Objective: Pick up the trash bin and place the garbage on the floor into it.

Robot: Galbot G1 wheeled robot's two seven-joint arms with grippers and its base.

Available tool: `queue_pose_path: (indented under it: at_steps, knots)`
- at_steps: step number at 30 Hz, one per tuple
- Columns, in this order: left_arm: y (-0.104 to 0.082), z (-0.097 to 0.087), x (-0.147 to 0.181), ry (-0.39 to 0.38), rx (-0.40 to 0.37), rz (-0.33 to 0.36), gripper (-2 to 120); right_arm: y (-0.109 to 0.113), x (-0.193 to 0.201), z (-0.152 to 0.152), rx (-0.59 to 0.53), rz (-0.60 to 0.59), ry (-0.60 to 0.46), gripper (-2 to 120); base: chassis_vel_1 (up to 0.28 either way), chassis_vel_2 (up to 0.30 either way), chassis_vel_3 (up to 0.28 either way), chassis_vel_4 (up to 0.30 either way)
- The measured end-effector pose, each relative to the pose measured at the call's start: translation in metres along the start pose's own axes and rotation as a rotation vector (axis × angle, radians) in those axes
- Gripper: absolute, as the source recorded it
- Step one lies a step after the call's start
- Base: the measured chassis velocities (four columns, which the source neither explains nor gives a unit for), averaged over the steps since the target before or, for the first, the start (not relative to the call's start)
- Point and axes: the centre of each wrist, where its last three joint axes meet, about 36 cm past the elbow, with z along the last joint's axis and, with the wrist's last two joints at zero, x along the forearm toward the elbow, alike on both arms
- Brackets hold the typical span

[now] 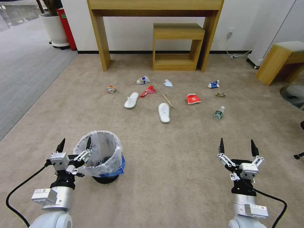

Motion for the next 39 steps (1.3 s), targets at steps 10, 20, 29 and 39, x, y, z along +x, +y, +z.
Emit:
queue_pose_path:
  at_steps: [10, 20, 29, 39]
  knots:
    - [-0.004, -0.015, 0.009, -0.028, -0.021, 0.007, 100, 0.005, -0.001, -0.002, -0.014, -0.013, -0.010, 100, 0.000, 0.000, 0.000, 0.000]
    - [-0.009, -0.016, 0.014, -0.030, -0.012, 0.000, 100, 0.003, 0.001, -0.009, 0.015, -0.014, 0.002, 100, 0.000, 0.000, 0.000, 0.000]
    - [-0.009, -0.008, 0.021, -0.013, -0.035, -0.006, 100, 0.007, 0.003, -0.006, 0.006, -0.034, -0.009, 100, 0.000, 0.000, 0.000, 0.000]
    - [-0.011, -0.006, 0.024, -0.009, -0.049, -0.007, 100, 0.006, 0.003, 0.003, 0.007, -0.063, -0.006, 100, -0.028, 0.120, 0.035, -0.126]
